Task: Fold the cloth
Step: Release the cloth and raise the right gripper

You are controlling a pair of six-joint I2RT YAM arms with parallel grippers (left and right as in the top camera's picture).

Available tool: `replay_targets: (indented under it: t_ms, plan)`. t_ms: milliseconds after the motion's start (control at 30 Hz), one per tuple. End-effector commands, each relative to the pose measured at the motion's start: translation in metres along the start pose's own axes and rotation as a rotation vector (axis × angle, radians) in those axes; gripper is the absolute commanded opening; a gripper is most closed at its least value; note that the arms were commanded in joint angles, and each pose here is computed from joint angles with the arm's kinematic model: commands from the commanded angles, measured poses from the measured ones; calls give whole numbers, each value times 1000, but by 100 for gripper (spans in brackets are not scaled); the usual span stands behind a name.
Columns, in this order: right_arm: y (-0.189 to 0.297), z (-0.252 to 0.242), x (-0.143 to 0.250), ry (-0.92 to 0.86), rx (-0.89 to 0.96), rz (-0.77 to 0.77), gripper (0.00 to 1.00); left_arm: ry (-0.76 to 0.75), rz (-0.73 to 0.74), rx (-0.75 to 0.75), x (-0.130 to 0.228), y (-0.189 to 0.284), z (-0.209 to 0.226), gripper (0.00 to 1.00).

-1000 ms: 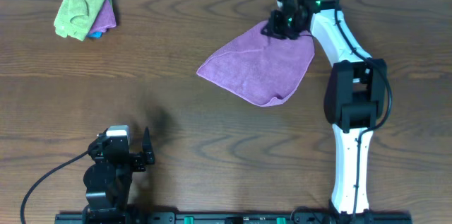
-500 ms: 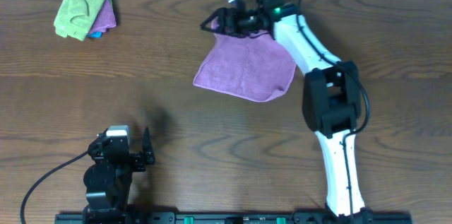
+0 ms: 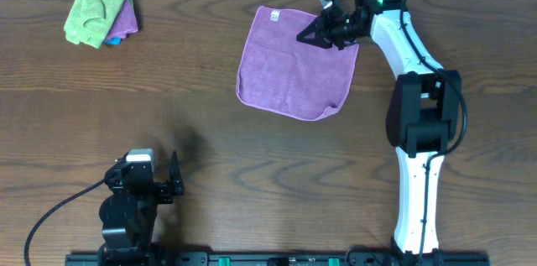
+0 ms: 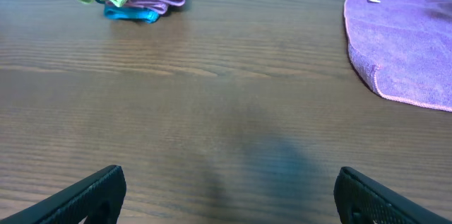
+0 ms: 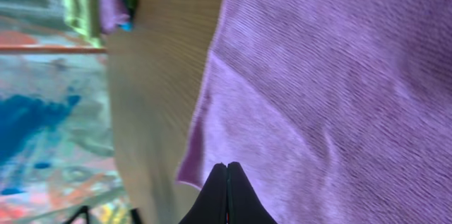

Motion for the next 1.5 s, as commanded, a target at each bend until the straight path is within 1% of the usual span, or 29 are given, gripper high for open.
replay_targets:
  t_ms: [0,133,267,333,400,433,500,600,800,933,1167,1267,1367,1467]
  plan:
    - [20,22,-15,144,105,-42,1,9,14,-7,7,-3,2,96]
    - [48,37,-16,206,276,-40,1,9,14,-7,7,-3,2,95]
    - [73,74,-3,279,323,2,1,9,14,-7,7,-3,2,95]
    - [88,87,6,326,456,38,1,9,14,-7,7,-3,2,95]
    - [94,101,14,367,518,69,2,9,14,-7,7,-3,2,95]
    - [94,109,18,395,514,88,4,9,14,-7,7,-3,2,95]
    - [91,120,27,418,502,123,2,9,14,-7,7,-3,2,96]
    - [84,129,43,406,488,189,1,9,14,-7,7,-3,2,95]
    - [84,130,58,374,480,251,1,9,14,-7,7,-3,2,95]
    - [82,132,66,402,477,297,1,9,14,-7,7,-3,2,96]
    - [78,136,79,416,537,367,1,4,6,-8,5,-3,2,96]
    - [84,130,83,411,599,401,1,13,13,54,5,-3,-6,96]
    - [92,125,86,397,636,422,1,13,56,220,11,1,-28,96]
    - [99,124,86,385,645,416,1,15,74,249,14,2,-32,95]
Point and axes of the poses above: each gripper's point midway between its finger pads, its own y axis back along the fingers, its own z axis along the line the jaws close on, x = y × z, the point moved 4 cm from there along y, back along the fingers, and after that the axes turned 14 degrees about y, right-handed, at the moved point
